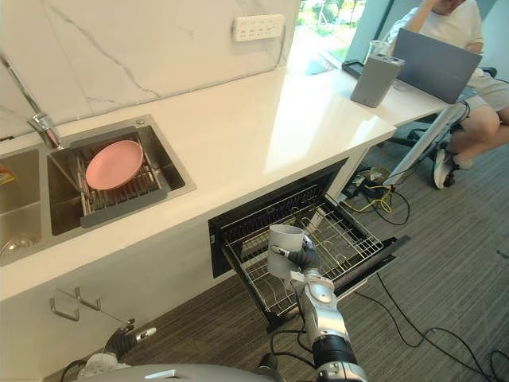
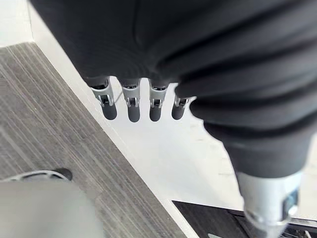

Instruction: Walk over to the sink, pick up the cup, carry it to the dishwasher, place the cup inside the dishwasher, then close the dishwasher door

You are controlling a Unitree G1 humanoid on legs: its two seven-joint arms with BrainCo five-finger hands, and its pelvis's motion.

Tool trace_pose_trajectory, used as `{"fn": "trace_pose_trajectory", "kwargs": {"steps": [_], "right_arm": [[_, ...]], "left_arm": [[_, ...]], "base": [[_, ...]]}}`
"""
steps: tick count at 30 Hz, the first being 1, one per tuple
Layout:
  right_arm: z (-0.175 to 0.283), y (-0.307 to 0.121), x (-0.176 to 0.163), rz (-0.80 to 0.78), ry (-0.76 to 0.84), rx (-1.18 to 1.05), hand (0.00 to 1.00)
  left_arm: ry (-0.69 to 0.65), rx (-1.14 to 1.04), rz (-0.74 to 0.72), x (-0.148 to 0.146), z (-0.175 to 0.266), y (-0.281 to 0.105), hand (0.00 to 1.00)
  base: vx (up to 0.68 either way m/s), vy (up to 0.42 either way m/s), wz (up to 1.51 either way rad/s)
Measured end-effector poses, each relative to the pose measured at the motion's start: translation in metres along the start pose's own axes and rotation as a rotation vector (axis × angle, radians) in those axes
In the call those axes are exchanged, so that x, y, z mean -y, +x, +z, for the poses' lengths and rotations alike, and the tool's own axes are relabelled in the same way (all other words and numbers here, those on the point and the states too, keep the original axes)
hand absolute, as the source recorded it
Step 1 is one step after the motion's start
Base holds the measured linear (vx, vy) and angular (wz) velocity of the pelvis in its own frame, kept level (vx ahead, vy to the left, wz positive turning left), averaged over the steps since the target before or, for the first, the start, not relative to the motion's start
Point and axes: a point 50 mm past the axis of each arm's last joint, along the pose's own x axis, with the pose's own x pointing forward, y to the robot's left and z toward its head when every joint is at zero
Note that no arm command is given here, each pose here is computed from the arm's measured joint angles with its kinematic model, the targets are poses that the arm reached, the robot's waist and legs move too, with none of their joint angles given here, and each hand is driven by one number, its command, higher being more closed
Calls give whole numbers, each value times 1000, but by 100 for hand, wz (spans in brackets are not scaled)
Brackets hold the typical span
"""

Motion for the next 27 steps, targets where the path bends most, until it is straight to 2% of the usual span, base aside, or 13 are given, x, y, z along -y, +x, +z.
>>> {"fn": "trace_pose_trajectory", "kwargs": {"steps": [7, 11, 13, 17, 23, 27], "right_arm": [[10, 12, 26, -41, -294, -14, 100], [18, 20, 34, -62, -355, -37, 100], [27, 25, 41, -69, -442, -35, 100], [59, 40, 52, -97, -540, 1, 100], [100, 52, 55, -154, -554, 81, 100], [125, 58, 50, -163, -607, 138, 100]], "left_arm": [[34, -107, -70, -5, -30, -6, 0], [32, -135, -95, -2, -39, -9, 0], [34, -123, -101, -1, -38, -9, 0], [21, -36, -106, 3, -27, -7, 0], [0, 71, -102, 8, -9, -5, 0], [-95, 219, -56, 6, 16, -4, 0]], "base": [[30, 5, 13], [19, 9, 12], [-11, 25, 23], [-58, 31, 23], [-75, 13, 10], [-26, 10, 6]]}}
